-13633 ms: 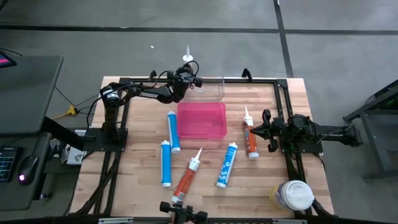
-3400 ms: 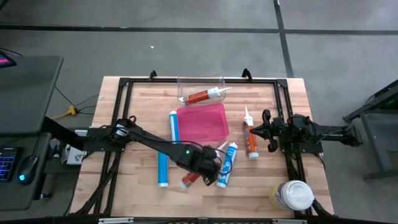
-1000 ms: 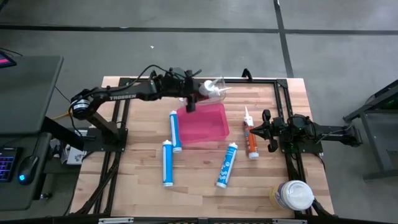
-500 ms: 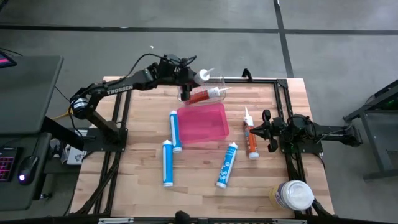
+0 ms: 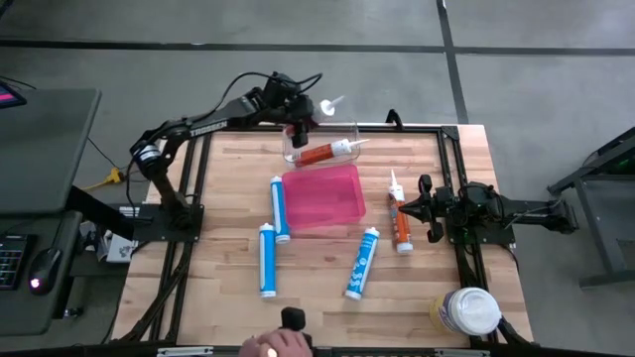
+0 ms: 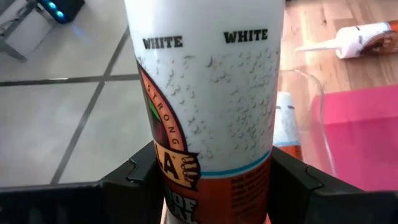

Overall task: Pick & place silicon tubes, Sealant and Lysol wipes
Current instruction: Put the bottom orange sealant into the transparent bin

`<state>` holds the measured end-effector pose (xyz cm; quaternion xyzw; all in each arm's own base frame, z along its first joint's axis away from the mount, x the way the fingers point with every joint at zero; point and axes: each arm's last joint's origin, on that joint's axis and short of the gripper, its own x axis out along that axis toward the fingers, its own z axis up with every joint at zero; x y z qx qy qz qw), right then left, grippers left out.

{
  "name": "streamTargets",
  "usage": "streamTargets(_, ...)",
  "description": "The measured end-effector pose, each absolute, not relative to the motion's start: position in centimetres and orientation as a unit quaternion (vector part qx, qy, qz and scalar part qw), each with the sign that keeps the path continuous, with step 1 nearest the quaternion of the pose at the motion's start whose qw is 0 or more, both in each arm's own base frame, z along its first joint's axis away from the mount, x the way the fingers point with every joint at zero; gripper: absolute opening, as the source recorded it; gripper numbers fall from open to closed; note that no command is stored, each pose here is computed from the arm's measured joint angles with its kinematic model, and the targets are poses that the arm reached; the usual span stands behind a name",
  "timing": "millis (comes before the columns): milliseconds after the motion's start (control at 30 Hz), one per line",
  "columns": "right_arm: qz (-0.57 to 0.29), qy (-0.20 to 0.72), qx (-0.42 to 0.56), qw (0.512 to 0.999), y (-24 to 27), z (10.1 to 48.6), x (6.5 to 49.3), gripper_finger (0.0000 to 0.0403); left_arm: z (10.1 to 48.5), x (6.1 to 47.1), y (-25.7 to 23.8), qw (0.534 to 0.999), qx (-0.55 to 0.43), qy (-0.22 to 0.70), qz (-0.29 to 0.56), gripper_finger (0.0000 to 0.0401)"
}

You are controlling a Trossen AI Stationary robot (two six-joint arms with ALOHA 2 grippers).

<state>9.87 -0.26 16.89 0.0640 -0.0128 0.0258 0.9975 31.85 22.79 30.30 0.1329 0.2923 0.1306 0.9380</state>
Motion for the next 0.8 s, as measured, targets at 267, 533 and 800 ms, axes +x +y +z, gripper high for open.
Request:
streamTargets(267,0.026,-0.013,0.064,0.998,-0.3,16.9,9.9,0.0012,28.4,33.4,24.1,0.937,0.119,0.305,0.121,0.0186)
streamTargets(533,0.026,-0.013,0.064,0.998,-0.3,16.9,9.9,0.0012,25.8,34.2,24.7,0.929,0.098,0.342,0.106,0.0183)
streamTargets(800,0.026,-0.013,0.064,0.998,-0.3,16.9,9.9,0.0012,25.6,34.6,23.8,0.929,0.091,0.348,0.082,0.0183)
